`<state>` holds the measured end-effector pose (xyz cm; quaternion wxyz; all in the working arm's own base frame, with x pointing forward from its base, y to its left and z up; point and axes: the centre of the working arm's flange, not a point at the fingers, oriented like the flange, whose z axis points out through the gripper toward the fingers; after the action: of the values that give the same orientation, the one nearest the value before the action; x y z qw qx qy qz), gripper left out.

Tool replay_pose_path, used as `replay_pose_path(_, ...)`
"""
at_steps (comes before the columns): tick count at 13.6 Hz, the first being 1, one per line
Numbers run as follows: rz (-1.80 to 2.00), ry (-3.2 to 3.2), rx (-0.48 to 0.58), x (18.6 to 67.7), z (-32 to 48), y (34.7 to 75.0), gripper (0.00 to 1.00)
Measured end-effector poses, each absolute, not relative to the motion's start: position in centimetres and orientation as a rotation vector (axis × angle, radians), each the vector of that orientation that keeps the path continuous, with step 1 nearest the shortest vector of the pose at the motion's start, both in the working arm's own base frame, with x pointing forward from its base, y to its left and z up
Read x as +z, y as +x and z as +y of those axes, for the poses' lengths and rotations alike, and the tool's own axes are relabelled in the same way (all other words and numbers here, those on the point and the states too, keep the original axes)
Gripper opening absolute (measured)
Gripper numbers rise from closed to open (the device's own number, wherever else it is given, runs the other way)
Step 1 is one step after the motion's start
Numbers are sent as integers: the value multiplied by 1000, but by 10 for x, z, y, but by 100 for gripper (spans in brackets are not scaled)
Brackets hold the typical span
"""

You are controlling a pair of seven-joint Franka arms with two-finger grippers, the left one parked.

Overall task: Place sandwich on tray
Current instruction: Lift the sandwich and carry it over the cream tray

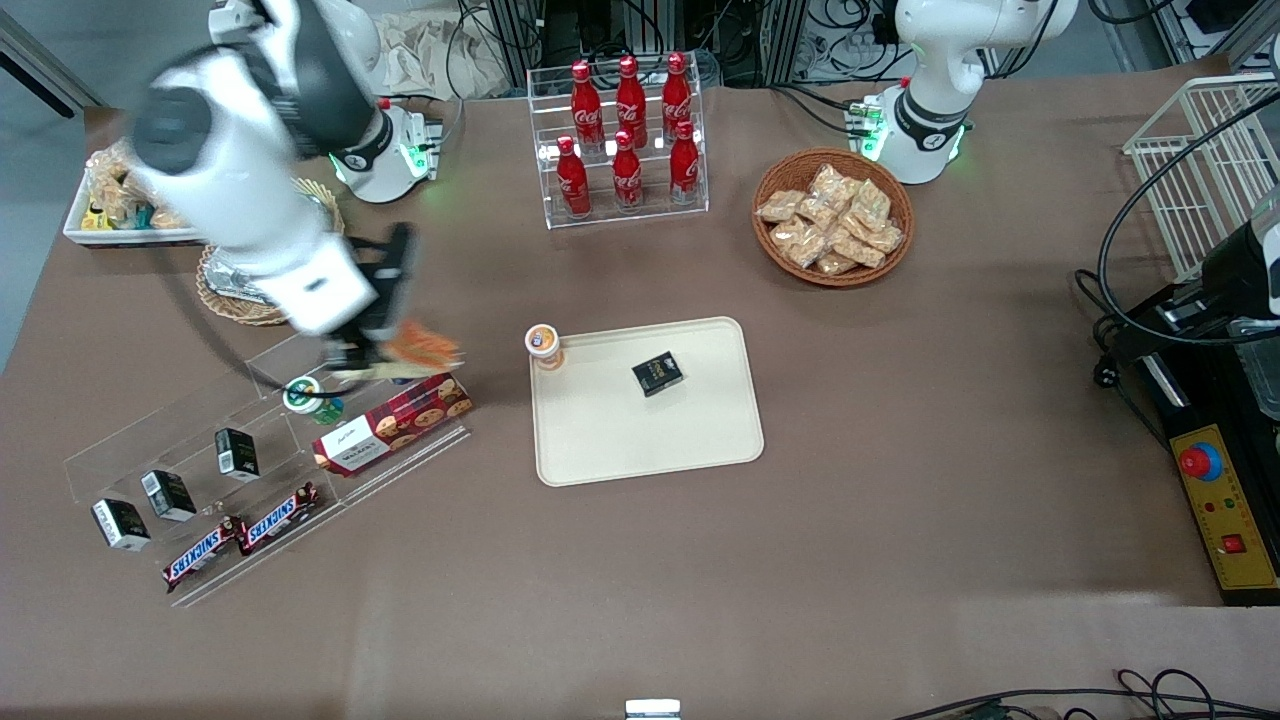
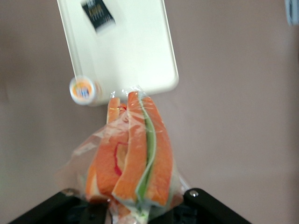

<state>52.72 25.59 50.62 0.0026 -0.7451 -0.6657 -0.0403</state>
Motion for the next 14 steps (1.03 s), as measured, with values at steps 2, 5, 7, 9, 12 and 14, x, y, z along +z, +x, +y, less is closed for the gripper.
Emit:
replay_pose_path(2,-2113,-2288,-167,476,303,532,22)
replay_pose_path(5,-2183,-2273,-153,424,357,545,22)
replay_pose_path(7,-2236,-2262,-155,401,387,552,22)
replay_pose_path(9,-2268,-2262,-174,385,409,562,22)
replay_pose_path(12,-2295,-2252,-222,351,422,577,22)
replay_pose_path(14,-2300,-2242,-245,318,424,585,22)
